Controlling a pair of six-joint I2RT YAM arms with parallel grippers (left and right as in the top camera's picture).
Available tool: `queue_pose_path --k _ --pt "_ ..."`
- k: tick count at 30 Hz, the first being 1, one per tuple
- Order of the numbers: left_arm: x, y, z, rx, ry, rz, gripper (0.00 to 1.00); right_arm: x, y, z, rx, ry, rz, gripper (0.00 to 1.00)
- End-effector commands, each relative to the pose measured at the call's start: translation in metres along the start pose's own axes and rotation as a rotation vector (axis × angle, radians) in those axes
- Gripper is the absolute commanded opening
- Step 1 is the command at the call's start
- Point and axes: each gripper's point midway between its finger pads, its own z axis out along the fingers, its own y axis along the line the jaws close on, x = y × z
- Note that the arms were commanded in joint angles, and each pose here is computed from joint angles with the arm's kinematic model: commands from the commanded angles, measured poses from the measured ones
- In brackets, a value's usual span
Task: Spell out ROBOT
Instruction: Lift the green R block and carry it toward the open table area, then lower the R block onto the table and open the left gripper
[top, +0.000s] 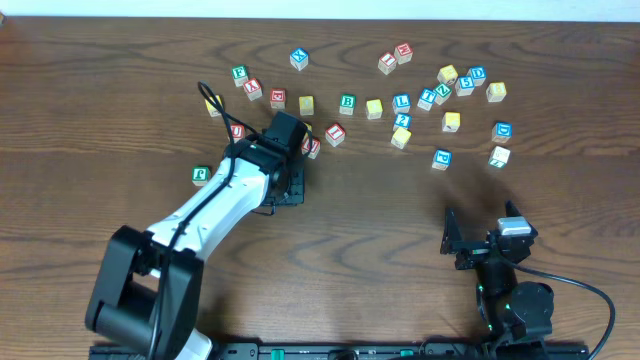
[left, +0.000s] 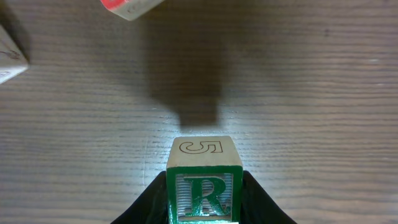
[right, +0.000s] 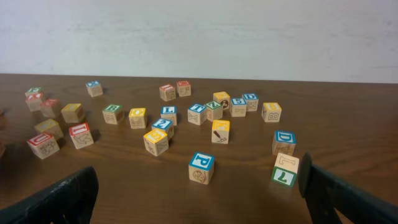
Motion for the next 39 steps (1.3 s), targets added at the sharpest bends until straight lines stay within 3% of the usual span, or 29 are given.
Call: queue_pose_path --k 1,31,32,37,39 --pt "0.008 0.004 0.02 -0.028 0.048 -0.007 0.21 0.0 -0.002 0.0 0.01 -0.001 0.008 0.99" --pt "0.01 0.005 0.037 -0.027 0.045 -0.004 0.21 0.0 -0.002 0.0 0.01 -0.001 0.008 0.99" --pt "0.01 0.005 0.037 -0.027 0.045 -0.004 0.22 0.0 -0.002 0.0 0.01 -0.001 0.008 0.99" --pt "0.01 0.005 0.037 -0.027 0.045 -0.004 0.5 0.0 -0.002 0.0 0.01 -0.001 0.008 0.99" --pt "0.01 0.005 0.037 -0.027 0.045 -0.004 0.51 0.0 -0.002 0.0 0.01 -0.001 0.008 0.99"
